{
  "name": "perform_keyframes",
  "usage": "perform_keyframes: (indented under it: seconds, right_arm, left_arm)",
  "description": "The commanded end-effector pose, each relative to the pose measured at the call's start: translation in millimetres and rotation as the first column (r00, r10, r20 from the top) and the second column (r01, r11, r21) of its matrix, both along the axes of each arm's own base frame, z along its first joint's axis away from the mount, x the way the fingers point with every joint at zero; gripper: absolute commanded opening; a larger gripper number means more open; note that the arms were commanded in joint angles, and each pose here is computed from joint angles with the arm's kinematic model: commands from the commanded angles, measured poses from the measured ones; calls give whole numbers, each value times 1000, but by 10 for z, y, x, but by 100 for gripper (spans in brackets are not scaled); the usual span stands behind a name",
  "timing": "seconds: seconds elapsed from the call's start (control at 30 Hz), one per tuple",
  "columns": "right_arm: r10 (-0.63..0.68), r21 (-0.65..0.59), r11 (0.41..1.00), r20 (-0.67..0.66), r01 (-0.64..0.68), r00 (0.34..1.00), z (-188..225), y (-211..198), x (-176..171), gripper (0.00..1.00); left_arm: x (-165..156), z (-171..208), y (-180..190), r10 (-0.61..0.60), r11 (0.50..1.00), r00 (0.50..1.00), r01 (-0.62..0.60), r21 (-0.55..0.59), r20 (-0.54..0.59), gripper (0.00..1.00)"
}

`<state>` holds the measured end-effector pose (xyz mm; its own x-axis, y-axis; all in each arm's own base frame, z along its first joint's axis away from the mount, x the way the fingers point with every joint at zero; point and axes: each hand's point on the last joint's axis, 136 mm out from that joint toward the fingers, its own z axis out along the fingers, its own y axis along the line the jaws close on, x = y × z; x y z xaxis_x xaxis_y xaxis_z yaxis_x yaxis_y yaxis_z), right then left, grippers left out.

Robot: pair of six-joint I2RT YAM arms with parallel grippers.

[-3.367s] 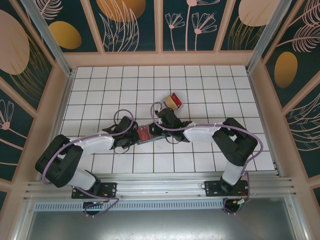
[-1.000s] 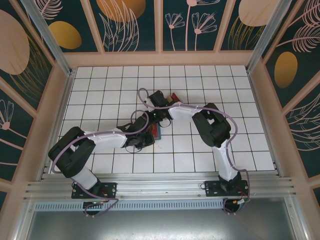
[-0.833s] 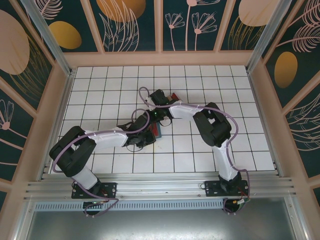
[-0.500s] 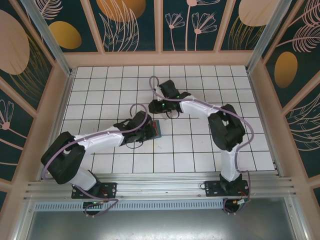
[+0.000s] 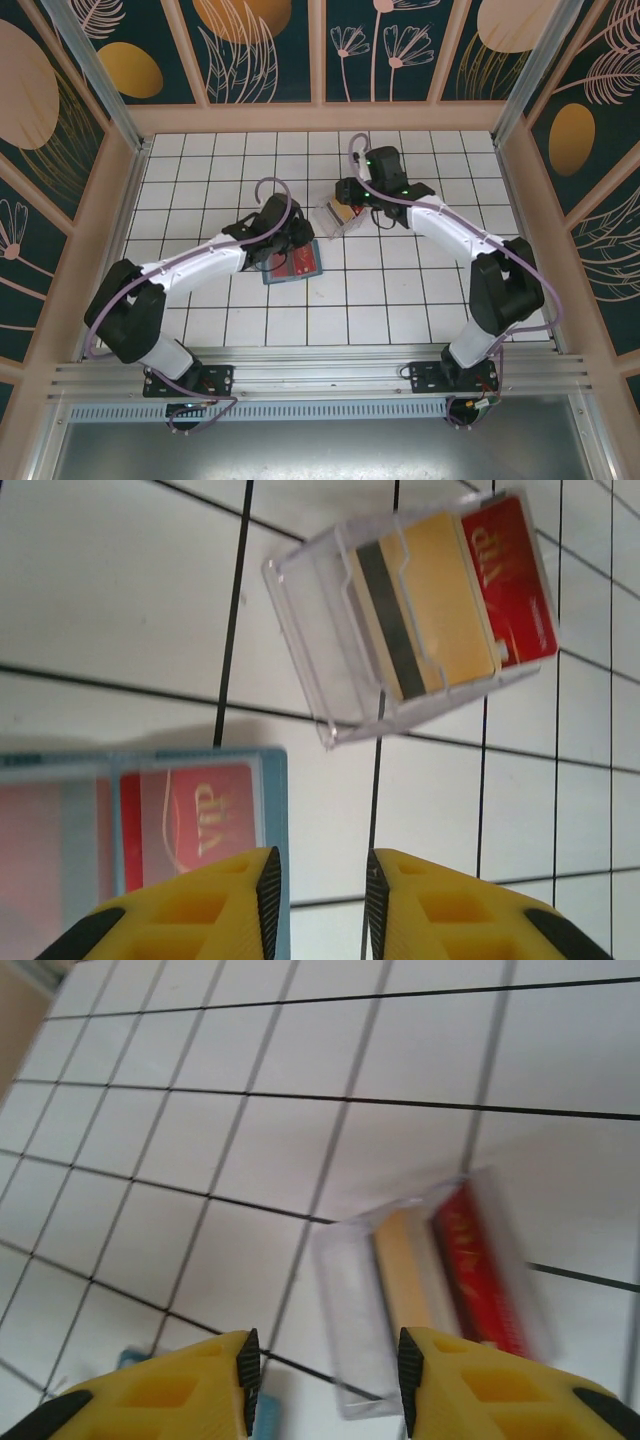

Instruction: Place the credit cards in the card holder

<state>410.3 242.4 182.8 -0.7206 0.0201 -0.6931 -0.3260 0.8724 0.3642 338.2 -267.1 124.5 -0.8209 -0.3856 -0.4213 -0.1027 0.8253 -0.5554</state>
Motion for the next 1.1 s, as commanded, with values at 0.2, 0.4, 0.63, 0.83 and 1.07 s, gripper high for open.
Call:
perform_keyframes:
  seconds: [0.2,0.4,0.63,0.83,1.07]
  right_arm:
    - [-76,-66,995,7,76,997,-162,-488,189,61]
    - [-33,-111,993,-76,24,997,-505,-426,255,64]
    - [-16,-131,991,-138,-2,990,-767,-366,321,80]
    - [-28,-147,989,-165,3,986,-907,-357,366,77]
    - [-27,-159,987,-184,-2,983,-1013,-326,400,76]
  left_arm:
    - [680,114,-273,-24,999,998,27,-41,57,35]
    - [975,-154,-393,-27,999,999,28,-31,25,37]
    - [1126,-429,-482,-39,999,999,39,-38,-11,39]
    - [1114,-604,-519,-49,998,998,48,-47,-41,39]
    - [1029,-804,-527,-56,997,995,51,-62,-85,39]
